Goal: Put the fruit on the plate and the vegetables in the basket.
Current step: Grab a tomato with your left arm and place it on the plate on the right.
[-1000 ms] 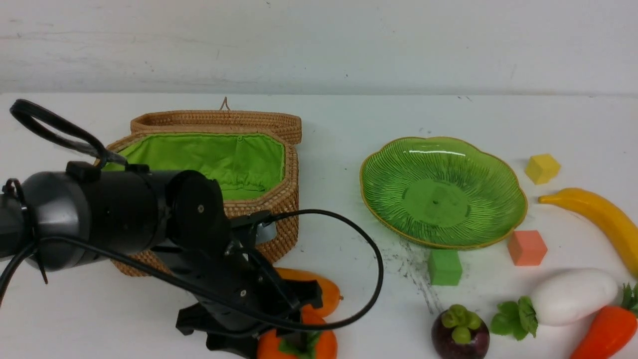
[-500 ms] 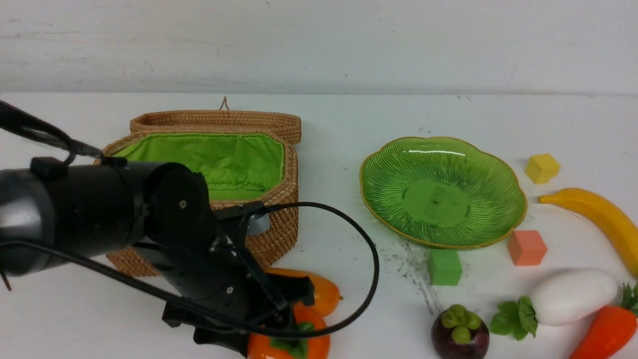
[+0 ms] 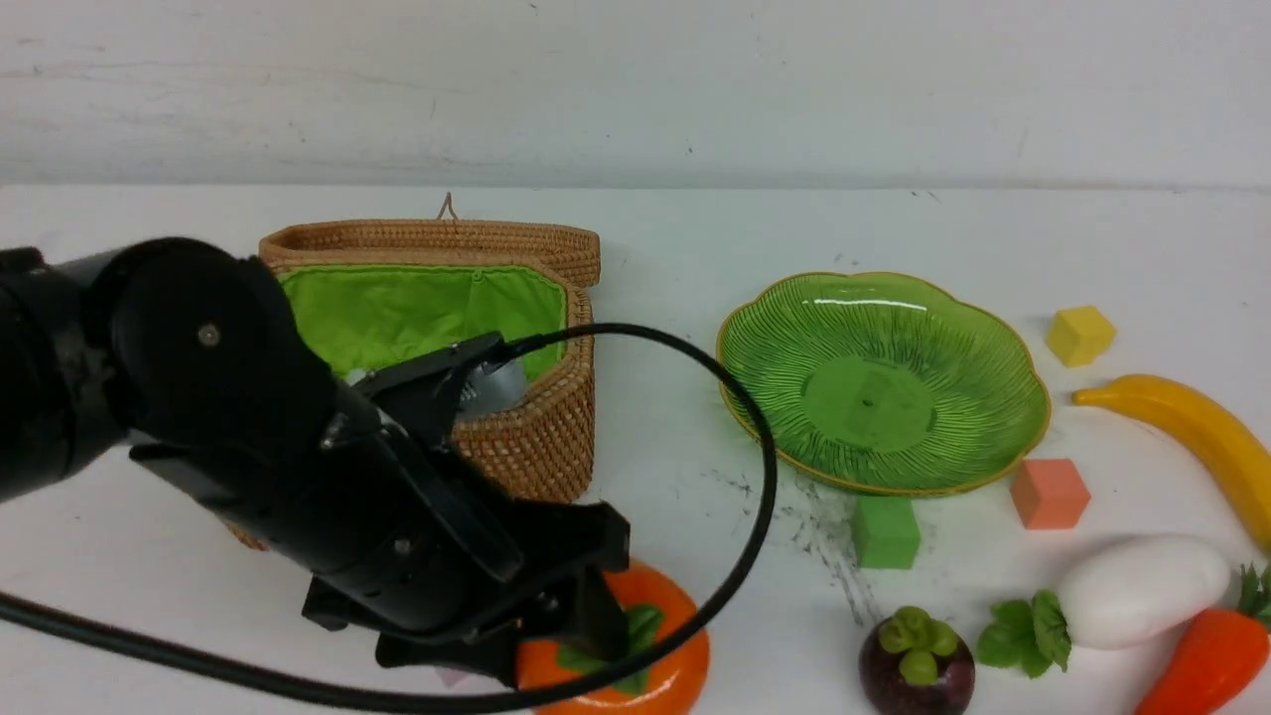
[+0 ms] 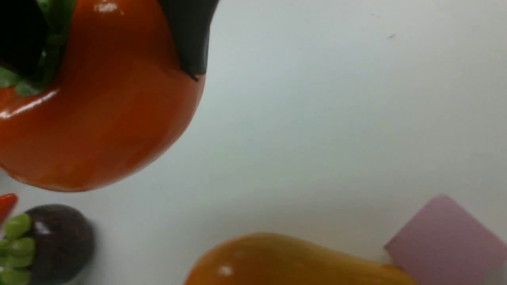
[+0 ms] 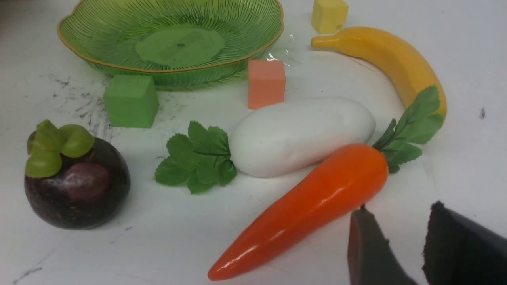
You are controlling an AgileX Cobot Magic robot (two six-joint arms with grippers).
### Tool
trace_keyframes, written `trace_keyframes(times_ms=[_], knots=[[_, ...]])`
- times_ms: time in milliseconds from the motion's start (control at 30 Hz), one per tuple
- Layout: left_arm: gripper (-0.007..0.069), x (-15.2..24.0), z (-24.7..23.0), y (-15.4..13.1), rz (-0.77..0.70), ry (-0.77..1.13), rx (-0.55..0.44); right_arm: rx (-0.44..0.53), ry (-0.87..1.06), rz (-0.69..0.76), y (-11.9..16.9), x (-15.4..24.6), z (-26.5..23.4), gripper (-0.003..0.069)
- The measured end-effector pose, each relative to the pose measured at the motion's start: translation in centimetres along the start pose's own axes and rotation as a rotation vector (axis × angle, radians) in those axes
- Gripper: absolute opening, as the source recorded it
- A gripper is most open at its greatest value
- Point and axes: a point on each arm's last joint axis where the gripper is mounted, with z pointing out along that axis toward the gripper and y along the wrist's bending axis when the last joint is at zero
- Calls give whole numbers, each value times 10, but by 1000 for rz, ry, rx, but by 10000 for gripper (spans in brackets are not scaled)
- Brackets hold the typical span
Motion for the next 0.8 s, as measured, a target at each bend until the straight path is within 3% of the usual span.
trace_keyframes(times_ms=[167,333,533,800], knots=[[441,-27,-17,-24,60,-86,42,0,0,0,0,0,0,242],[438,-96,-19,-64,138,-209,63,0,0,0,0,0,0,242],[438,-161,24,-86,148,-250,92,0,0,0,0,0,0,242],[437,-211,116,-73,60,-214,27,0,0,0,0,0,0,242]])
